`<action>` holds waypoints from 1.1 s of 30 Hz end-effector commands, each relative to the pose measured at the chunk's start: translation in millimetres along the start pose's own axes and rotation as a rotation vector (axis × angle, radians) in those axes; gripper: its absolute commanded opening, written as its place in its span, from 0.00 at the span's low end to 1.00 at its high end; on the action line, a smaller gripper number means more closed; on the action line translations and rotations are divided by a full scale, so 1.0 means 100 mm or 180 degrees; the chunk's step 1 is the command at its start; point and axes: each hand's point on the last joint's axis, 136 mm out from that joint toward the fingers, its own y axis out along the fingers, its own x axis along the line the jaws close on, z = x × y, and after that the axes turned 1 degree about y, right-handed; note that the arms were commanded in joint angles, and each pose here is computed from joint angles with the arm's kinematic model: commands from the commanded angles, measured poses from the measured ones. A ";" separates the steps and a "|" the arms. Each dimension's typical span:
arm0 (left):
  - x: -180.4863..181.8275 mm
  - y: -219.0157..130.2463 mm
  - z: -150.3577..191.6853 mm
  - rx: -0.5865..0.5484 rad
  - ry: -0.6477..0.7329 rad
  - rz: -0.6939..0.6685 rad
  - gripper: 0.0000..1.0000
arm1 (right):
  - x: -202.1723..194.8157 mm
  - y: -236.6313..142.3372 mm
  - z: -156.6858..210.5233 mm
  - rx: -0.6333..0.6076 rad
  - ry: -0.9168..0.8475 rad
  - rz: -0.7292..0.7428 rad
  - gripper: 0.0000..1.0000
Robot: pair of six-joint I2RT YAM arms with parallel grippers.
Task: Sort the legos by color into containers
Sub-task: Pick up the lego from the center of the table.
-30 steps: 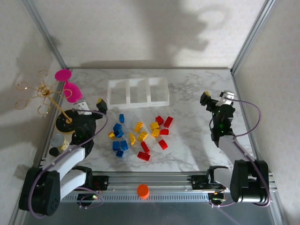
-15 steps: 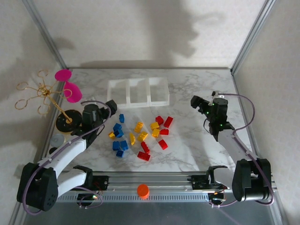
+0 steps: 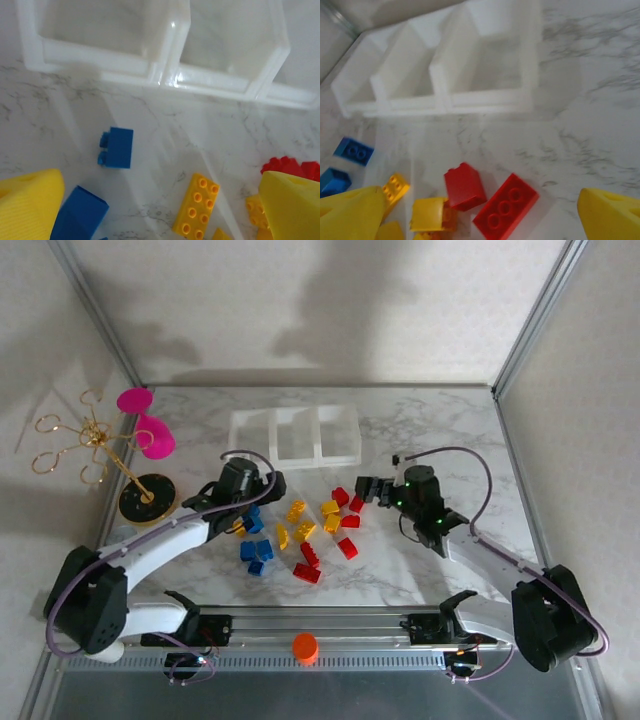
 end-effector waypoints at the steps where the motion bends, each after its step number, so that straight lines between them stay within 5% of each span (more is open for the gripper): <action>1: 0.08 0.07 0.04 0.0088 0.0098 -0.0293 0.94 | 0.14 0.06 0.07 -0.0110 -0.0340 -0.0054 0.99; 9: 0.26 0.33 -0.02 0.0130 0.0280 -0.0914 0.80 | 0.42 0.13 0.22 -0.0171 -0.0790 -0.0092 0.99; 22: 0.29 0.73 0.07 0.0348 0.0501 -0.1168 0.60 | 0.68 0.28 0.40 -0.0097 -0.1126 -0.0064 0.99; 33: 0.31 0.70 0.13 0.0411 0.0560 -0.1157 0.36 | 0.64 0.27 0.37 -0.0153 -0.1157 0.0045 0.99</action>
